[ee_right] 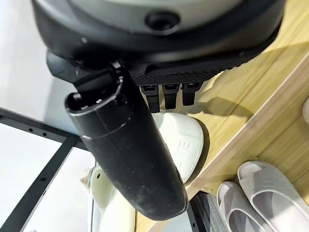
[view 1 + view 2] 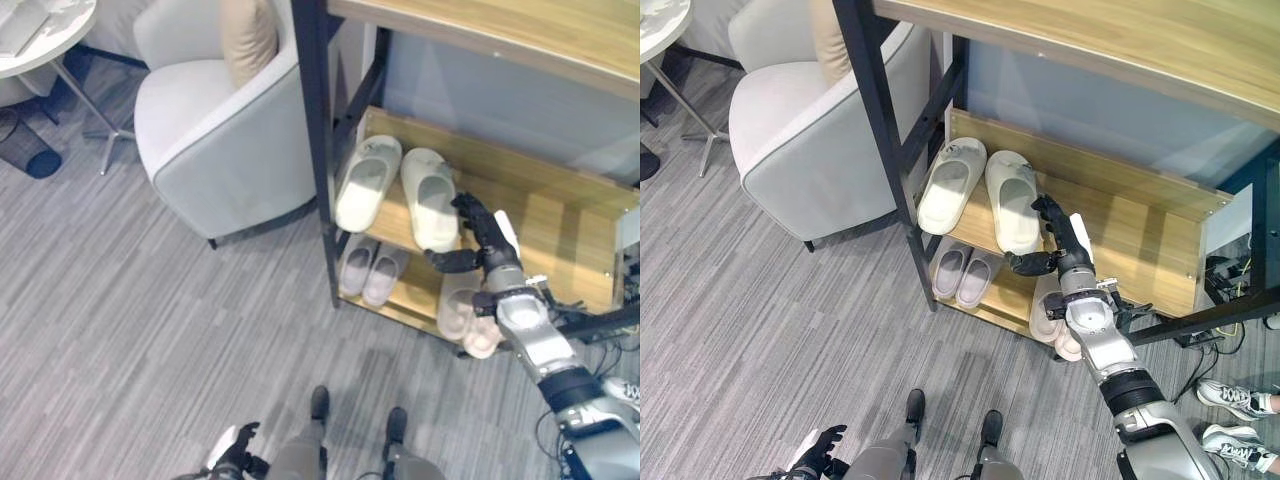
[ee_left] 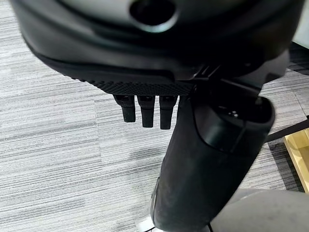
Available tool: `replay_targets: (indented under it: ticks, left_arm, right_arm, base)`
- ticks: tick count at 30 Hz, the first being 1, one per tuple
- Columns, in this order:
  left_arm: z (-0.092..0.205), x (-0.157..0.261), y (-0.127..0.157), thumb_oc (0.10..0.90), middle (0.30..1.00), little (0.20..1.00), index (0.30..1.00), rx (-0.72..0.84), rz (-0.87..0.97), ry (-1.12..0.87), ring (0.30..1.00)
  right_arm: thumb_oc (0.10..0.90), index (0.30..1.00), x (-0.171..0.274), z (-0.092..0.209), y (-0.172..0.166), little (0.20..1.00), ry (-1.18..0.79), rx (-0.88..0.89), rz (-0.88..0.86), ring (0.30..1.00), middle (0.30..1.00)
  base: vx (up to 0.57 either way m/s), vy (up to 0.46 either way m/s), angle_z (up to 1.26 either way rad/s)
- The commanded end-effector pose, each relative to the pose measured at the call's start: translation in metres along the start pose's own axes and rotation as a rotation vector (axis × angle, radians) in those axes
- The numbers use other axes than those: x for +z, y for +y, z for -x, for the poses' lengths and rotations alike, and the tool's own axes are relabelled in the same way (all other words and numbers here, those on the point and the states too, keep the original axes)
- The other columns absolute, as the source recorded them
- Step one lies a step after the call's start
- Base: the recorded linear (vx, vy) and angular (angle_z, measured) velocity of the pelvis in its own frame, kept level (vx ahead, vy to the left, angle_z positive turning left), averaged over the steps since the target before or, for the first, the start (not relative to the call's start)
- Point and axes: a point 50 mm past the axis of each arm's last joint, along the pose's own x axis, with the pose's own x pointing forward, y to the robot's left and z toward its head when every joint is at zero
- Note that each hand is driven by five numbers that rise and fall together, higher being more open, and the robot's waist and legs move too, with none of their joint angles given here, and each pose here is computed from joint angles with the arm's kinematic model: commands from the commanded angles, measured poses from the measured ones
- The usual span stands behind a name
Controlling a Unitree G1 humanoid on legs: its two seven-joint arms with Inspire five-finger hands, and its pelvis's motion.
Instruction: Arrange the slippers neatly on the shoe rack.
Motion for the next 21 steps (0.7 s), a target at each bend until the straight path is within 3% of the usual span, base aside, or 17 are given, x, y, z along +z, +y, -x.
replay_targets:
  ticks: [1, 21]
  left_arm:
    - [-0.004, -0.005, 0.016, 0.800, 0.900, 0.900, 0.900, 0.041, -0.023, 0.026, 0.900]
    - [-0.005, -0.003, 0.016, 0.800, 0.900, 0.900, 0.900, 0.080, -0.005, 0.041, 0.900]
  right_arm:
    - [0.800, 0.900, 0.068, -0.021, -0.001, 0.900, -0.299, -0.020, -0.034, 0.900, 0.900]
    - [0.800, 0.900, 0.080, -0.023, 0.035, 0.900, -0.289, -0.080, -0.322, 0.900, 0.900]
  base:
    - [0.00, 0.000, 0.00]
    - [0.00, 0.004, 0.02]
